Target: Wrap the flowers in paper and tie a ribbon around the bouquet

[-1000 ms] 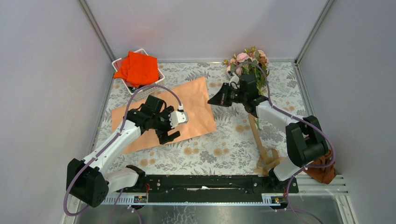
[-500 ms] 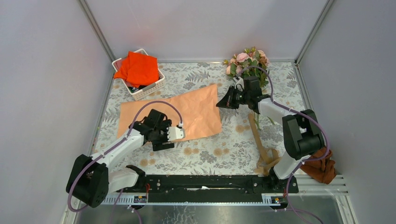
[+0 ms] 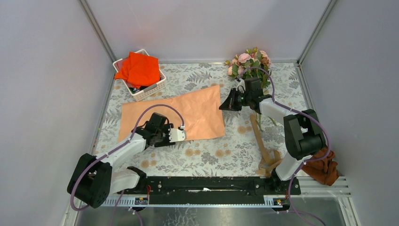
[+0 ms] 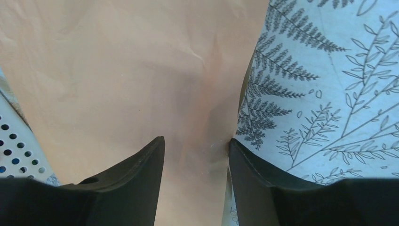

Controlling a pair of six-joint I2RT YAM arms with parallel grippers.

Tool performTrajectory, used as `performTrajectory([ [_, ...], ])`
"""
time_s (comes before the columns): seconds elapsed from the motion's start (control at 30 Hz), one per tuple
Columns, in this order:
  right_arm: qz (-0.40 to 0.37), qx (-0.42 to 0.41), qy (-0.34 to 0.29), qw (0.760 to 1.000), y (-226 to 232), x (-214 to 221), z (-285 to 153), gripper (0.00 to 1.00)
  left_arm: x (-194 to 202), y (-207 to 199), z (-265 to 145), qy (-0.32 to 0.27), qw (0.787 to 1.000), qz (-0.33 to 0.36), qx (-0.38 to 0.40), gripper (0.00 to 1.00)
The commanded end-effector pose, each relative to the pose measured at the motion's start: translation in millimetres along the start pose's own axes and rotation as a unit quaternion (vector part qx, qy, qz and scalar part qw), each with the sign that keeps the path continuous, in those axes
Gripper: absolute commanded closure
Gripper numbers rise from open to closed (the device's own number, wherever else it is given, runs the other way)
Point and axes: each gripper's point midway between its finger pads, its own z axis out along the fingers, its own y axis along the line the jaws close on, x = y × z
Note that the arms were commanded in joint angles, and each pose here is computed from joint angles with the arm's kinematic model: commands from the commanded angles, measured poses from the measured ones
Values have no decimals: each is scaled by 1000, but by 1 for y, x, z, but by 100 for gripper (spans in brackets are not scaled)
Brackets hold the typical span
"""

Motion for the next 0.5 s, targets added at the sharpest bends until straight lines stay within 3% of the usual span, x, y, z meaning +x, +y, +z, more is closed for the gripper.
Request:
performTrajectory([
  [0.0, -23, -6, -19, 1000, 8, -19, -3, 100, -9, 18, 4, -16, 999, -2, -44, 43],
  [0.33, -26, -6, -18, 999, 8, -19, -5, 100, -20, 40, 6, -33, 994, -57, -85, 63],
  [0.47, -27, -5, -18, 999, 7, -18, -5, 100, -18, 38, 12, -32, 994, -65, -81, 63],
])
